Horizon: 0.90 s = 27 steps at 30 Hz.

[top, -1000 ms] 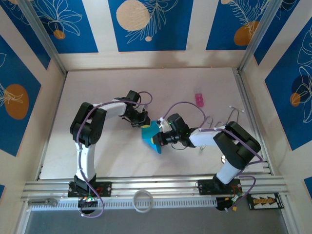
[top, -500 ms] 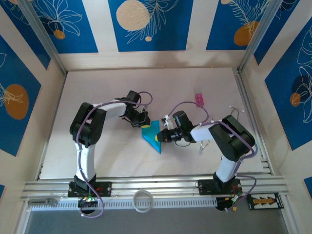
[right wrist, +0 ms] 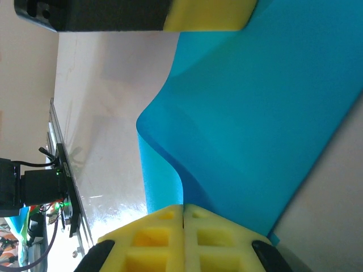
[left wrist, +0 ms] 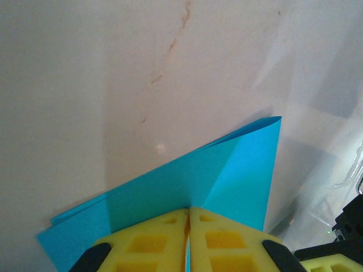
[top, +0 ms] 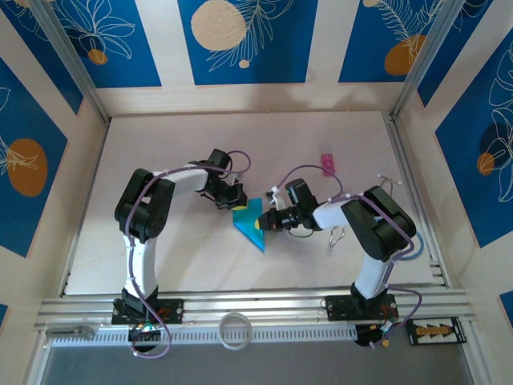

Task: Fold a paper plane with a square sheet of paper (pick it up from the middle)
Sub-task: Third fold the triangle at the center of the table.

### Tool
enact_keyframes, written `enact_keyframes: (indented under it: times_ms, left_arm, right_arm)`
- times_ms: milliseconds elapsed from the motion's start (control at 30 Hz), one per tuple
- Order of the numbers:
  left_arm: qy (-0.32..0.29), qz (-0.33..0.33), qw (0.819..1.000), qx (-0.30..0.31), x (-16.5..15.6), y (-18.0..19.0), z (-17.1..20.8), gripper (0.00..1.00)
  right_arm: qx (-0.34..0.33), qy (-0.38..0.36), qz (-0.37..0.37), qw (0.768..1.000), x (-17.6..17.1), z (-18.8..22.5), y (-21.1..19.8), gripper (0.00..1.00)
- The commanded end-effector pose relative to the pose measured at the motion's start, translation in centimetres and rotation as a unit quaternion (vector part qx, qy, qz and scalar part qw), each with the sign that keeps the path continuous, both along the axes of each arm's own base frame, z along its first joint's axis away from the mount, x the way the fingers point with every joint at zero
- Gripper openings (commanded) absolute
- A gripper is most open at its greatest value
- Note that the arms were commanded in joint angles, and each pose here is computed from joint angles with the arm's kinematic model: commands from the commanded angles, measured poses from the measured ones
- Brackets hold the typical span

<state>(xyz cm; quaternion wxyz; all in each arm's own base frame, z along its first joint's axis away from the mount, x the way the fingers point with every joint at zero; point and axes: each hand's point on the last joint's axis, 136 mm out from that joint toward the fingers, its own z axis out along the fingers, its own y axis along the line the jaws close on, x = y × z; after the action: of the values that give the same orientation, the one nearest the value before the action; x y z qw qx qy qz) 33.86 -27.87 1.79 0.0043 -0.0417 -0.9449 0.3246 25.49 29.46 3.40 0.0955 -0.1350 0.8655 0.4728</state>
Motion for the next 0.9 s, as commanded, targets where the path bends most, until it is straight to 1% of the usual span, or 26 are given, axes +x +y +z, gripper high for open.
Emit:
enact_keyframes:
  times_ms: [0, 567, 700, 867]
  left_arm:
    - [0.033, 0.006, 0.997, 0.07, -1.8, 2.3, -2.9, 0.1]
    - [0.03, 0.008, 0.997, 0.065, -1.8, 2.2, -2.5, 0.1]
    - [0.03, 0.007, 0.997, 0.07, -1.8, 2.4, -2.4, 0.1]
    - [0.026, 0.008, 0.998, 0.064, -1.6, 2.3, -2.2, 0.1]
  right_arm:
    - [0.008, 0.002, 0.016, 1.0, 0.1, 0.4, 0.3, 0.03]
    - [-0.002, 0.017, 0.014, 1.0, -0.2, -0.2, 0.2, 0.03]
    - [-0.018, 0.009, 0.003, 1.0, 0.0, -0.7, 0.1, 0.03]
    - [-0.021, 0.012, 0.012, 1.0, -0.1, -0.9, 0.6, 0.03]
